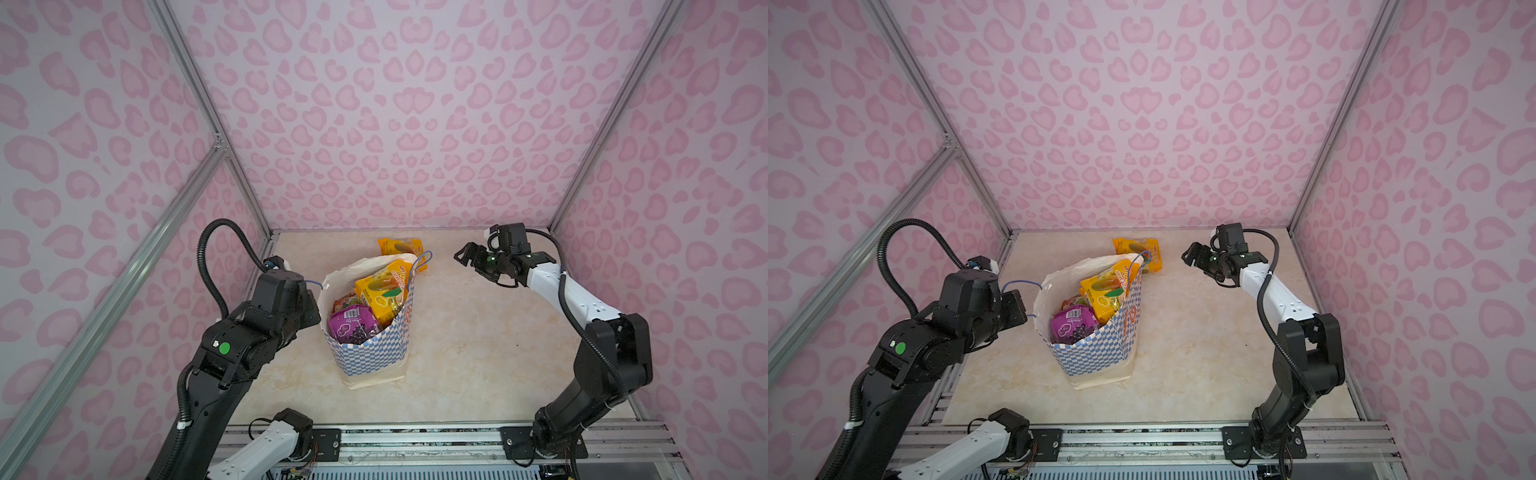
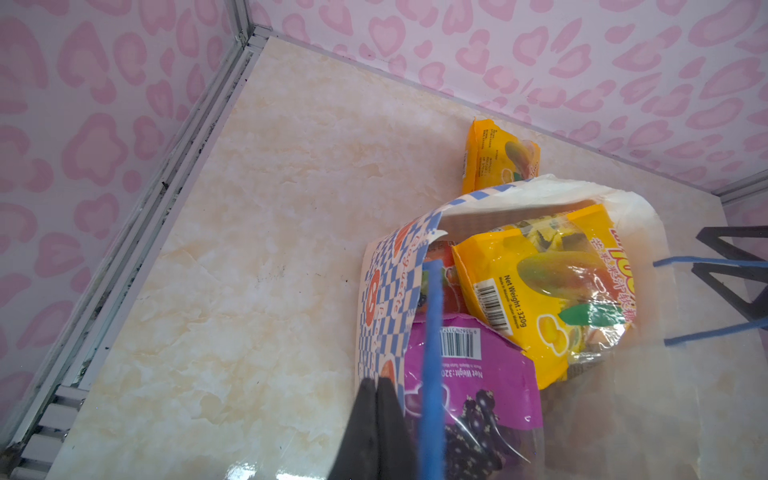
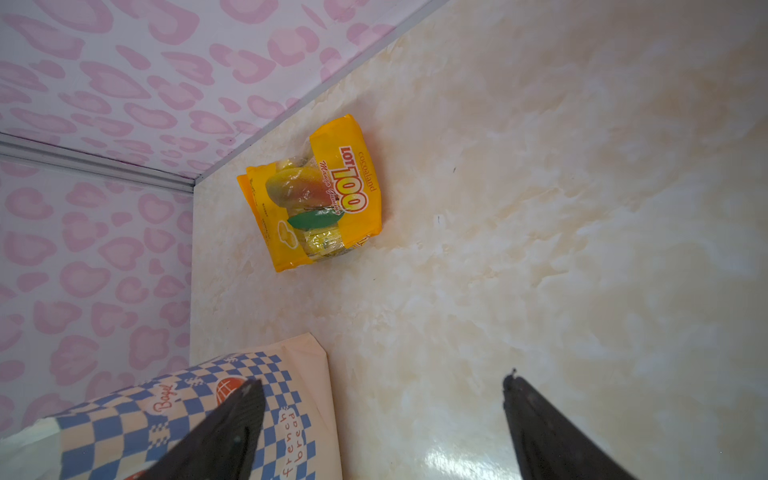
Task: Place the snacks into the paper bag
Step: 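Move the right gripper to the last yellow mango bag beyond the paper bag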
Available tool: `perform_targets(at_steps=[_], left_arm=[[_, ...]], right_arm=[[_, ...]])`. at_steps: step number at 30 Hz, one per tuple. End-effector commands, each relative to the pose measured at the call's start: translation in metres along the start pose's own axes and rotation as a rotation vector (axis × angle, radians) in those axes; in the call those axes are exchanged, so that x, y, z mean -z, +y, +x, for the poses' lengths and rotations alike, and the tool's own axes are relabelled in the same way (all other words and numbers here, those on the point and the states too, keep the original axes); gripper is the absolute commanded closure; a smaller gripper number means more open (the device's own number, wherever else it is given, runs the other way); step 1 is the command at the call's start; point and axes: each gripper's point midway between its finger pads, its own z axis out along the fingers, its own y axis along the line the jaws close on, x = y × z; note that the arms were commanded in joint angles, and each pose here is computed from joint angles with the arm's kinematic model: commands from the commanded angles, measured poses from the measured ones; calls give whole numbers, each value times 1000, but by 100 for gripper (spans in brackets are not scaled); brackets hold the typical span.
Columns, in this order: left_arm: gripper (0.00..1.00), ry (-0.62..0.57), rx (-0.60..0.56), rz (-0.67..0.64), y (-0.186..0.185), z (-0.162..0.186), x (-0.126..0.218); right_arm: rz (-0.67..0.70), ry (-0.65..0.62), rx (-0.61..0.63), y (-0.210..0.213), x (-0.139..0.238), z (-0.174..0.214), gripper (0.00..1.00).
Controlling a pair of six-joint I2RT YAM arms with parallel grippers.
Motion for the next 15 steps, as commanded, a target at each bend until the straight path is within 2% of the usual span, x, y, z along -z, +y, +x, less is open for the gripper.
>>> perform_targets(at_steps=[1, 7, 15], left_arm=[[95, -26, 18, -41, 11, -3, 6], [96, -40, 42, -43, 14, -3, 10], [96, -64, 81, -31, 19, -4, 22]], right_arm=[[-43, 8, 40, 9, -17, -3, 8], [-55, 83, 71, 16, -63, -1, 7], [-88, 242, 95, 30, -145, 16, 4]])
